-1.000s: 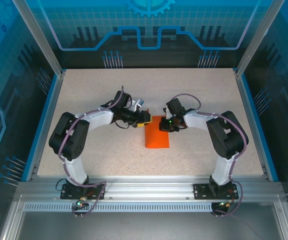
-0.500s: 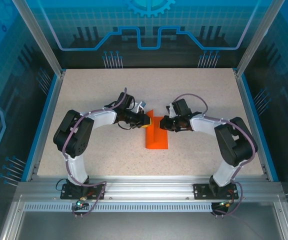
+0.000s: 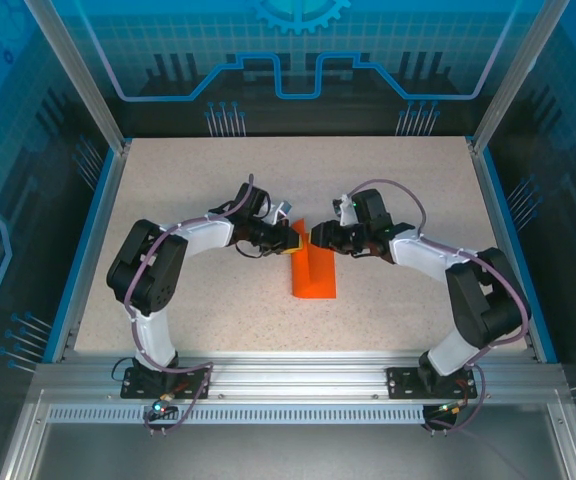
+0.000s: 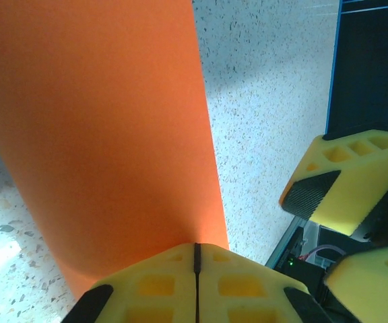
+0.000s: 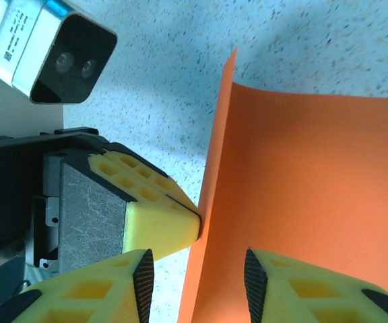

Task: Fold a paper plane with a square sheet of paper (fold left side to right side)
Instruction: First fold in half a square sheet of paper at the center of the table.

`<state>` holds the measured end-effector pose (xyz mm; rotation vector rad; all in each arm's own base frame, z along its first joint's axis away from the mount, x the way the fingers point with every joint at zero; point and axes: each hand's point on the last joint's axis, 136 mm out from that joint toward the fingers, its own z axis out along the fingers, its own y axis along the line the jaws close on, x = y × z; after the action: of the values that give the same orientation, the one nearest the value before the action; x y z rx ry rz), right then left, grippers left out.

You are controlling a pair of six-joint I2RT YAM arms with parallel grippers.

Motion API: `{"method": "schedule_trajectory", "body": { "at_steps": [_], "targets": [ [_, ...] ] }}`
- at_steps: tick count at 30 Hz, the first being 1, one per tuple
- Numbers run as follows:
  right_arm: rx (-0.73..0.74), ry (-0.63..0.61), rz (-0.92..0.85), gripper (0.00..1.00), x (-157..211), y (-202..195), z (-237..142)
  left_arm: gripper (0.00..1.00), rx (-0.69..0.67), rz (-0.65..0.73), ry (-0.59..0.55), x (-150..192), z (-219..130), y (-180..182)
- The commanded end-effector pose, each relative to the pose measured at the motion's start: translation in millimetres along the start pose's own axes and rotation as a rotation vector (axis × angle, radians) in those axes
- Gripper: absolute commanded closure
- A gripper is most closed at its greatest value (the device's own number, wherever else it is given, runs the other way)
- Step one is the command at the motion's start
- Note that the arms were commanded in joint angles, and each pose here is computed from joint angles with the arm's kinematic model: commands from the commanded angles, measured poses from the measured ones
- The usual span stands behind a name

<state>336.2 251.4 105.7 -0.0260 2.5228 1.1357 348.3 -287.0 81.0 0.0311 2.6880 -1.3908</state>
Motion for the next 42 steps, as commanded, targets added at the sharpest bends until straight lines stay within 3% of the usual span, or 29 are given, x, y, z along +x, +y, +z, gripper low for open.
{"method": "schedule_trajectory", "body": {
  "at_steps": [1, 12, 21, 31, 42],
  "targets": [
    [-0.056, 0.038, 0.03, 0.57, 0, 7, 9, 0.94, -0.005, 0.023, 0.009, -1, 3, -3],
    [-0.09, 0.1, 0.06, 0.65, 10, 6, 27, 0.95, -0.004, 0.026, 0.015, 1, 4, -4],
    [-0.052, 0.116, 0.06, 0.96, 14, -2, 29, 0.92, -0.013, 0.039, 0.007, 2, 0, -6],
    [0.202, 0.118, 0.03, 0.98, 19, -43, 16, 0.57, -0.128, 0.055, -0.038, 2, -15, 4],
    [0.326, 0.141, 0.028, 0.96, 26, -68, 13, 0.46, -0.163, 0.006, 0.009, 7, 5, 16]
  ]
}}
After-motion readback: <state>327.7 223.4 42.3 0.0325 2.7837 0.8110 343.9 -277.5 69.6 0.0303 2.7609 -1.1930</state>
